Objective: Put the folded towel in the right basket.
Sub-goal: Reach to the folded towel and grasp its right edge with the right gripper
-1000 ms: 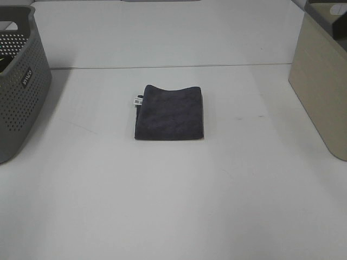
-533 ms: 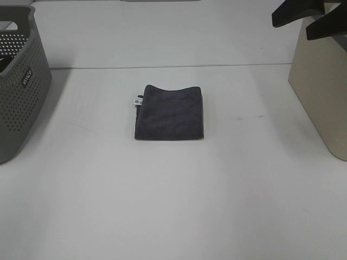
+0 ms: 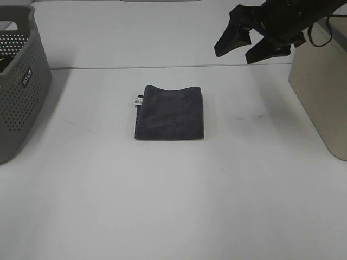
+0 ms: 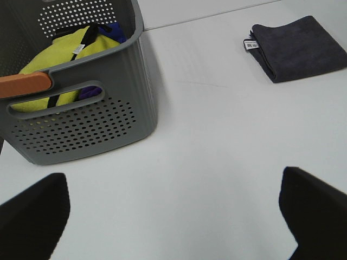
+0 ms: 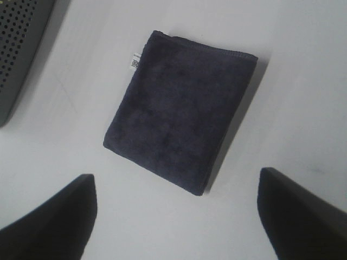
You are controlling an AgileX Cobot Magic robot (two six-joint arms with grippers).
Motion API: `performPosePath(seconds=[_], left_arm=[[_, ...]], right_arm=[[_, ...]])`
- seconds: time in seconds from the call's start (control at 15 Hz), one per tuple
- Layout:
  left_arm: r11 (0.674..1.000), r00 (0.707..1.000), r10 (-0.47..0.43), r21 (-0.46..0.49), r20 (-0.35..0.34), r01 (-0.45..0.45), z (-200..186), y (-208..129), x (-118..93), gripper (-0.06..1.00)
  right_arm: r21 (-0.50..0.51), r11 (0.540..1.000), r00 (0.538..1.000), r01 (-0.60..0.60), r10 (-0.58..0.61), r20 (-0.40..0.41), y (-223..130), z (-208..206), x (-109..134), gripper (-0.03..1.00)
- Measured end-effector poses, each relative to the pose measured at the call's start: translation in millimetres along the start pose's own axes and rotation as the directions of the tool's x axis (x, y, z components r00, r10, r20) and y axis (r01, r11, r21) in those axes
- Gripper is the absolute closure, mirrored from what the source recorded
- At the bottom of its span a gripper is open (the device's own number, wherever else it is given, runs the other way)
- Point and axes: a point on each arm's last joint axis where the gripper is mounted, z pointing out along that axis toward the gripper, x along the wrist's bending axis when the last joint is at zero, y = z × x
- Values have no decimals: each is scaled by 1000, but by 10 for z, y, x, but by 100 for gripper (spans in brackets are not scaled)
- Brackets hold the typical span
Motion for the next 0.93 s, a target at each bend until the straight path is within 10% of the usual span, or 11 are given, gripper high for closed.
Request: performPosePath(seconds=[0.93], left_arm=[[1000,1000,0,0,0,0,0,0,0,-4]], right_arm=[[311,924,960,-223,263,-92,-67,1543,-589,21]])
